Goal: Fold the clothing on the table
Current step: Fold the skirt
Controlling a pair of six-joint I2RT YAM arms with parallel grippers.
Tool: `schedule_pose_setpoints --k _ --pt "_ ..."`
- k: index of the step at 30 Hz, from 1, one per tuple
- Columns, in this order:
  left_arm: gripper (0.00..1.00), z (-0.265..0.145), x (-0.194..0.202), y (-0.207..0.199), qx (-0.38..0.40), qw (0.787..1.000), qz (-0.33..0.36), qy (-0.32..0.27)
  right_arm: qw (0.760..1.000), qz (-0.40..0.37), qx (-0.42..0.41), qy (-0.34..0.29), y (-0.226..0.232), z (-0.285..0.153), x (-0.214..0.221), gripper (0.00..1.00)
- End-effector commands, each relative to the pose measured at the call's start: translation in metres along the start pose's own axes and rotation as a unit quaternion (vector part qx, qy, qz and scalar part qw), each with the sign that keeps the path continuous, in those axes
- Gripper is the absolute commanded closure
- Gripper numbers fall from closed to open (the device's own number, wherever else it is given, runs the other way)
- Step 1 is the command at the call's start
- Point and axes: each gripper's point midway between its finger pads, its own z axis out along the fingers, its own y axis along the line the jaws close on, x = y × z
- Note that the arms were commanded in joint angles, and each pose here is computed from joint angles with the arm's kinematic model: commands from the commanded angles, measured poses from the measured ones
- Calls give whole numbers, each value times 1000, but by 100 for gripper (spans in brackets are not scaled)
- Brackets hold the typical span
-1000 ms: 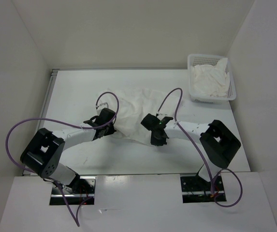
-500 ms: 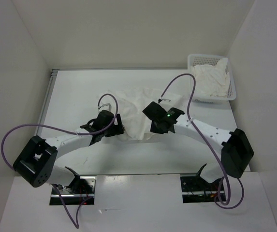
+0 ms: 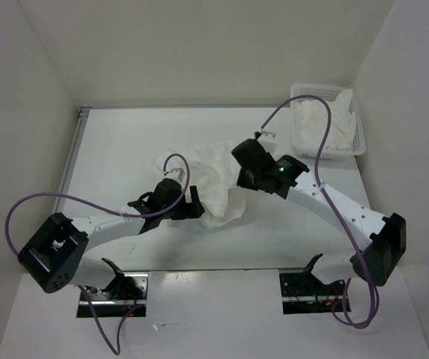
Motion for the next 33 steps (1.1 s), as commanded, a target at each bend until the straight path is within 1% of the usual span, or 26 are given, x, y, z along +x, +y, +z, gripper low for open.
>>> schedule_pose_setpoints --k 1,2,3,4,6,7,8,9,13,15,19,24,30,31,33 --pt "0 -5 -11 -19 42 999 5 -19 988 19 -77 -132 32 -68 -92 99" --pt "0 -5 -7 -20 44 999 8 -17 982 31 -98 -161 39 -91 -119 99" --pt "0 -7 -9 -21 47 999 7 -20 981 24 -101 -166 46 -93 -127 99" --pt "0 -7 -5 -19 44 999 1 -16 975 24 -112 -190 51 -108 -149 99" --pt "0 -9 1 -24 53 999 4 -13 976 13 -99 -193 56 -103 -159 99" --pt "0 -8 6 -20 49 999 -1 -8 974 15 -102 -204 60 -109 -168 99" --pt "0 -11 5 -27 60 998 -4 -12 974 6 -99 -205 62 -107 -169 99" --pt "0 -11 12 -26 58 998 0 -6 972 5 -103 -210 68 -104 -174 99" --pt "0 -11 26 -29 59 998 -5 3 973 -1 -96 -210 79 -94 -180 99" --pt "0 -11 24 -28 56 998 -5 0 974 -8 -88 -210 81 -87 -181 99" --pt "0 -11 28 -27 52 999 -2 3 971 1 -87 -224 85 -91 -191 99" --pt "0 -14 23 -27 48 999 -7 -7 968 5 -83 -239 87 -97 -202 99" --pt "0 -15 21 -25 45 999 -7 -10 973 -4 -92 -213 91 -86 -188 99" --pt "0 -17 14 -32 48 999 -8 -14 973 -6 -90 -211 90 -81 -185 99" --pt "0 -31 2 -60 100 995 2 -8 976 -7 -79 -204 82 -75 -177 99"
